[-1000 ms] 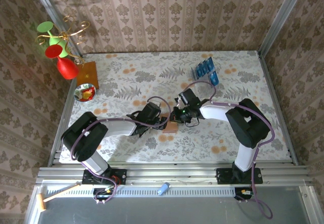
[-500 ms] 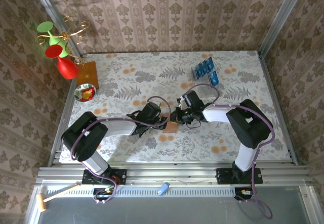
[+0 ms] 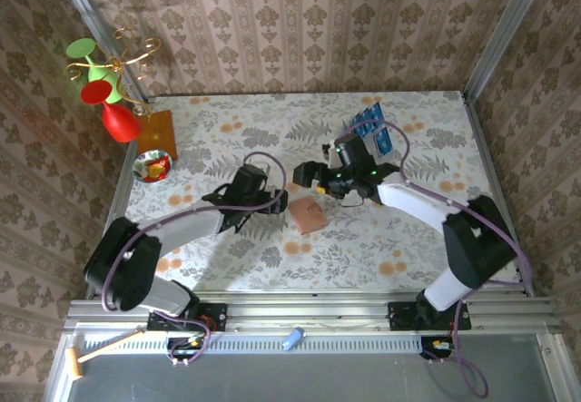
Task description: Put the credit cards into the card holder
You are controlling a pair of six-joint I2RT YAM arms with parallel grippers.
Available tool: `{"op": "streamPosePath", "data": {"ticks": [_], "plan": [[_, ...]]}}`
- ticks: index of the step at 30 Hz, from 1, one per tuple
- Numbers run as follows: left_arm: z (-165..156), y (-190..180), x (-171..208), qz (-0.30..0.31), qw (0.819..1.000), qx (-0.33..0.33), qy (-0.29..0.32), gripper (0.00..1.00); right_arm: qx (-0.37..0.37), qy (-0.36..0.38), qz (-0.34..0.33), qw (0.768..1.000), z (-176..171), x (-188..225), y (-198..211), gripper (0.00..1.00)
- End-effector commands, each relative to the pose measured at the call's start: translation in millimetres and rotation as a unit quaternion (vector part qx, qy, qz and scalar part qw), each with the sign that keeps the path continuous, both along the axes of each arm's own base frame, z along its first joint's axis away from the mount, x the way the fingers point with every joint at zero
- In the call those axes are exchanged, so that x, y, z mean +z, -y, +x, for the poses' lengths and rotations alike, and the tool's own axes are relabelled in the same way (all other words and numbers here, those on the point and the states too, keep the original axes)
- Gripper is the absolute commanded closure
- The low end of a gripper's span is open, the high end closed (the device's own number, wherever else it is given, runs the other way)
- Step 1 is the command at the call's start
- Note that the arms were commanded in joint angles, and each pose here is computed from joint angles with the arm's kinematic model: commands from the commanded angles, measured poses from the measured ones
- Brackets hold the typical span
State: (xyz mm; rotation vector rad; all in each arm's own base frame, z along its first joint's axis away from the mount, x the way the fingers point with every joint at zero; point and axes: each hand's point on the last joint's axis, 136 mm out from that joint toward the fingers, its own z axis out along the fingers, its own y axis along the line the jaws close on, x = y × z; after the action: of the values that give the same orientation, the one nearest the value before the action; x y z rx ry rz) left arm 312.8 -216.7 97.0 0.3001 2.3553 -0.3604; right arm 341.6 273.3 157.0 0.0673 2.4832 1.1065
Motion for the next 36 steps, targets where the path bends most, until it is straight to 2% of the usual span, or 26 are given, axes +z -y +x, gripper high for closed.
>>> {"op": "streamPosePath", "data": {"ticks": [1, 5, 8, 10, 15, 18, 20, 23, 26, 29, 32, 33, 36], "plan": [[3.1, -14.9, 32.0, -0.002, 1.0, 0.002, 0.027, 0.0, -0.046, 0.022, -0.03, 0.998, -5.1, 17.5, 34.8, 0.0], [5.8, -47.6, 55.7, -0.017, 0.998, 0.037, 0.053, 0.0, -0.113, 0.069, -0.103, 0.986, -13.8, 34.6, 94.5, 0.0], [9.4, -78.4, 67.1, -0.025, 0.994, 0.073, 0.072, 0.0, -0.191, 0.1, -0.178, 0.96, -19.1, 41.5, 151.1, 0.0], [14.3, -101.9, 71.9, -0.031, 0.991, 0.103, 0.081, 0.0, -0.257, 0.118, -0.22, 0.934, -24.0, 46.6, 190.2, 0.0], [24.9, -142.8, 80.4, 0.005, 0.978, 0.134, 0.159, 0.0, -0.406, 0.175, -0.32, 0.838, -33.4, 50.9, 274.3, 0.0], [30.5, -162.8, 76.3, 0.039, 0.97, 0.151, 0.184, 0.0, -0.459, 0.195, -0.361, 0.788, -36.7, 45.4, 307.2, 0.0], [33.2, -173.6, 71.0, 0.069, 0.967, 0.154, 0.193, 0.0, -0.462, 0.203, -0.384, 0.773, -34.1, 36.0, 318.6, 0.0], [35.6, -195.0, 58.9, 0.113, 0.957, 0.175, 0.204, 0.0, -0.461, 0.2, -0.416, 0.757, -28.9, 13.9, 330.3, 0.0], [37.3, -212.3, 40.1, 0.126, 0.952, 0.195, 0.199, 0.0, -0.456, 0.206, -0.446, 0.742, -20.4, 1.9, 336.9, 0.0], [42.1, -218.0, 21.7, 0.131, 0.952, 0.195, 0.195, 0.0, -0.421, 0.224, -0.456, 0.751, -4.5, -12.6, 328.9, 0.0], [50.6, -212.9, 16.1, 0.123, 0.955, 0.179, 0.199, 0.0, -0.404, 0.256, -0.457, 0.75, 5.1, -23.5, 324.6, 0.0], [55.7, -211.4, 20.0, 0.124, 0.953, 0.175, 0.214, 0.0, -0.388, 0.265, -0.446, 0.762, 9.1, -24.1, 318.7, 0.0], [67.9, -207.6, 25.1, 0.119, 0.949, 0.156, 0.246, 0.0, -0.376, 0.32, -0.405, 0.77, 16.9, -18.4, 312.1, 0.0]]}}
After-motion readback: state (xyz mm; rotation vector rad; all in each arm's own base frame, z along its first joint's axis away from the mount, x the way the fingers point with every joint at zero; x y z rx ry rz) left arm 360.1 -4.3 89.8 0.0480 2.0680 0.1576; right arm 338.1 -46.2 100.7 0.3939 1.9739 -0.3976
